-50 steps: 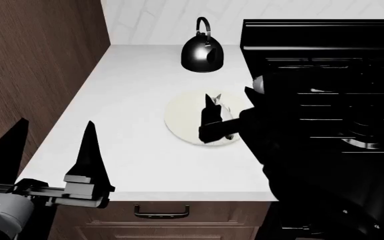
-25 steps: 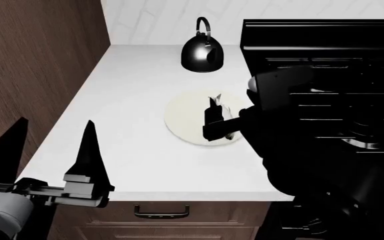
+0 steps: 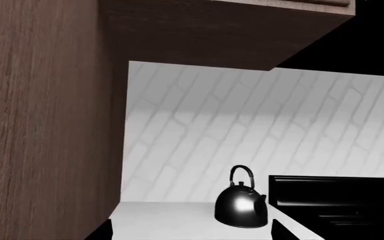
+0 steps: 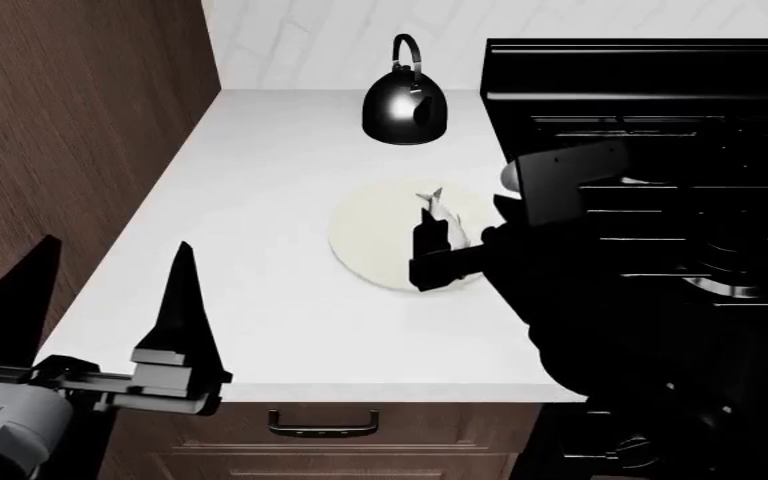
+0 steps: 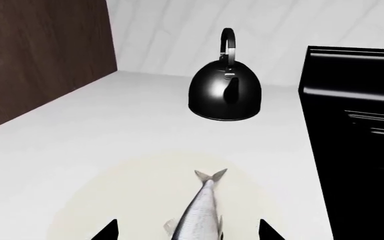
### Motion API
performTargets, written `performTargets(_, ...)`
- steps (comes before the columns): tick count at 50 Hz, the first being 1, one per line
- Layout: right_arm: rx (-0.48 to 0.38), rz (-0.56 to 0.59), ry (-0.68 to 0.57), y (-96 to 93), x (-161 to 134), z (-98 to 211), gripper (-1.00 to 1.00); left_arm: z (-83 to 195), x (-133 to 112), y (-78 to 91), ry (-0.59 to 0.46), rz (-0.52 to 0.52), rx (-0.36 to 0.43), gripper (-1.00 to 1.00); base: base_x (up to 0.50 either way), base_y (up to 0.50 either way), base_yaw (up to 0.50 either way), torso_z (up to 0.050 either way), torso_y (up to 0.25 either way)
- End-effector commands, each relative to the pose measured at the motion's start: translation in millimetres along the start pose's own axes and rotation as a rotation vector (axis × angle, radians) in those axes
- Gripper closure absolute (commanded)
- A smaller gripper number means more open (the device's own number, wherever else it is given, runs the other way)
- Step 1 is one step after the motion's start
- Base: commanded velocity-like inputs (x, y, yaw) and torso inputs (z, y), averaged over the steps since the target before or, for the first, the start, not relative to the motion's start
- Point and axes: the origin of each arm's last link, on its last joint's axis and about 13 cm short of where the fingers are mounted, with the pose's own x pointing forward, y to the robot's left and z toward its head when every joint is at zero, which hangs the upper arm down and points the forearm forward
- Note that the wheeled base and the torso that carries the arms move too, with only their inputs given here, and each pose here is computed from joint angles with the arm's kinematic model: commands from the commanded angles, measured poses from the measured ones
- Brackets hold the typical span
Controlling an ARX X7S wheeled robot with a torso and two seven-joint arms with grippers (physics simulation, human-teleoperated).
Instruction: Pick the fish from the counter and place it in the microwave.
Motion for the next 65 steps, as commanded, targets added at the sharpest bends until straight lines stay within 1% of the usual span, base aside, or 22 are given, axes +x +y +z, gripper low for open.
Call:
performTargets(1,0.019,0.017,0.018,0.5,-2.5,-0.8,-1.0,0.5,0.7,-1.0,0.003,-0.005,0.001,-1.0,0.0,0.0,0.0,0.0,0.0)
performTargets(21,0.047,-0.009,0.056,-3.5,1.8,-9.3,-1.0,-0.5,-0.5,0.1,0.003,-0.001,0.0,-1.0,0.0,0.0,0.0,0.0,0.0)
performTargets(36,0.077,0.016,0.091,-1.0,6.5,-13.1,-1.0,0.0,-0.7,0.3,0.002,0.002,-0.002,-1.0,0.0,0.0,0.0,0.0,0.0)
performTargets(44,0.092,0.009,0.117,-4.1,10.6,-15.4,-1.0,0.1,0.3,1.0,0.003,0.003,-0.002,-1.0,0.0,0.0,0.0,0.0,0.0)
performTargets(54,0.102,-0.002,0.138,-6.2,14.7,-17.3,-1.0,-0.1,0.5,1.1,0.004,0.002,-0.003,-1.0,0.0,0.0,0.0,0.0,0.0)
performTargets(65,0.105,0.013,0.169,-3.5,17.9,-15.0,-1.0,-1.3,-1.2,1.4,0.004,0.003,-0.006,-1.0,0.0,0.0,0.0,0.0,0.0)
